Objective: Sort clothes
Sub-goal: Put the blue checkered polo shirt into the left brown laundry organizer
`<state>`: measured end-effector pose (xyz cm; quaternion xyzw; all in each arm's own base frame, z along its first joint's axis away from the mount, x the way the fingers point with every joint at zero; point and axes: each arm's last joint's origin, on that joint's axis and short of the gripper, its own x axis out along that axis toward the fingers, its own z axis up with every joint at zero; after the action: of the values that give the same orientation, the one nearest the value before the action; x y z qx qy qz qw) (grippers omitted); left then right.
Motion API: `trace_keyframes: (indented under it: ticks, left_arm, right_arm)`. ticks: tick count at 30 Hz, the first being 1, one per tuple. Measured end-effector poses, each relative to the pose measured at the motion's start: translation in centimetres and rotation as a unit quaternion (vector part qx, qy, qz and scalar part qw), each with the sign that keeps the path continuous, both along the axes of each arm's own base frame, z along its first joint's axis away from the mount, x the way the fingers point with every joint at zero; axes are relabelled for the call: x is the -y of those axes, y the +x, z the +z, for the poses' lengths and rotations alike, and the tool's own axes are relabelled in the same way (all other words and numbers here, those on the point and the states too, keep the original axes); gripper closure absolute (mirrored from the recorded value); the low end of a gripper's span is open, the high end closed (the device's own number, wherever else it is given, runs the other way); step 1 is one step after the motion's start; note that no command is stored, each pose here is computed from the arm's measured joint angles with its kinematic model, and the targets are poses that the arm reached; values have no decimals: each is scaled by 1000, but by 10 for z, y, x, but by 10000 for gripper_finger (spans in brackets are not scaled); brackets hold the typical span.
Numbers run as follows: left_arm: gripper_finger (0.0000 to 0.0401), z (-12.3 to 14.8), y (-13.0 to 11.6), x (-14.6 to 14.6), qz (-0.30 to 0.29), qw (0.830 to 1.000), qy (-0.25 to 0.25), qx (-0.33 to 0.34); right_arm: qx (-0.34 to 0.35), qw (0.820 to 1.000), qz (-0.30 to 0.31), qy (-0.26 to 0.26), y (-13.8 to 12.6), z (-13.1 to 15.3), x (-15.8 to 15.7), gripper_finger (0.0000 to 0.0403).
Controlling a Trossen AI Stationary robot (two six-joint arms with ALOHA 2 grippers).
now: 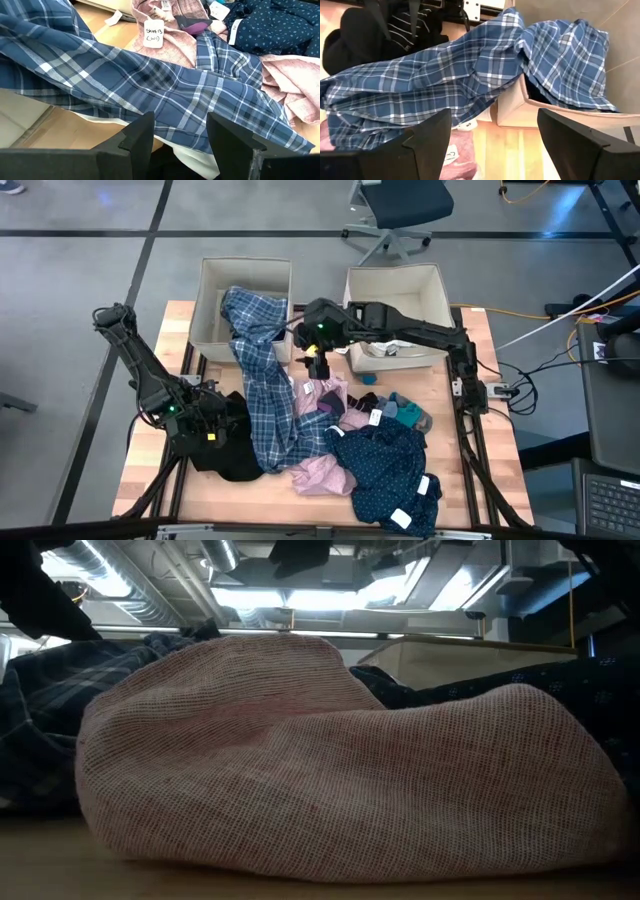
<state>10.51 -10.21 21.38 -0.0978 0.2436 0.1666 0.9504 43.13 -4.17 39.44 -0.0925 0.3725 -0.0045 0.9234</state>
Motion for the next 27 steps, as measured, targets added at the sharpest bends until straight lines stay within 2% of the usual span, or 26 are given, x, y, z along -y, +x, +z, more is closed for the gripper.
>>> trace_keyframes:
  ticks: [17, 23, 27]
  left_arm:
    - [229, 0, 0, 0, -1, 1000, -1, -1]
    - [229, 0, 0, 0, -2, 1000, 0, -2]
    - [229, 0, 0, 0, -2, 1000, 1, -3]
  right_arm:
    - [-62, 998, 21, 13, 7, -36, -27, 107]
    - [-93, 995, 35, 22, 11, -64, -49, 107]
    - [-64, 997, 44, 28, 21, -89, -62, 107]
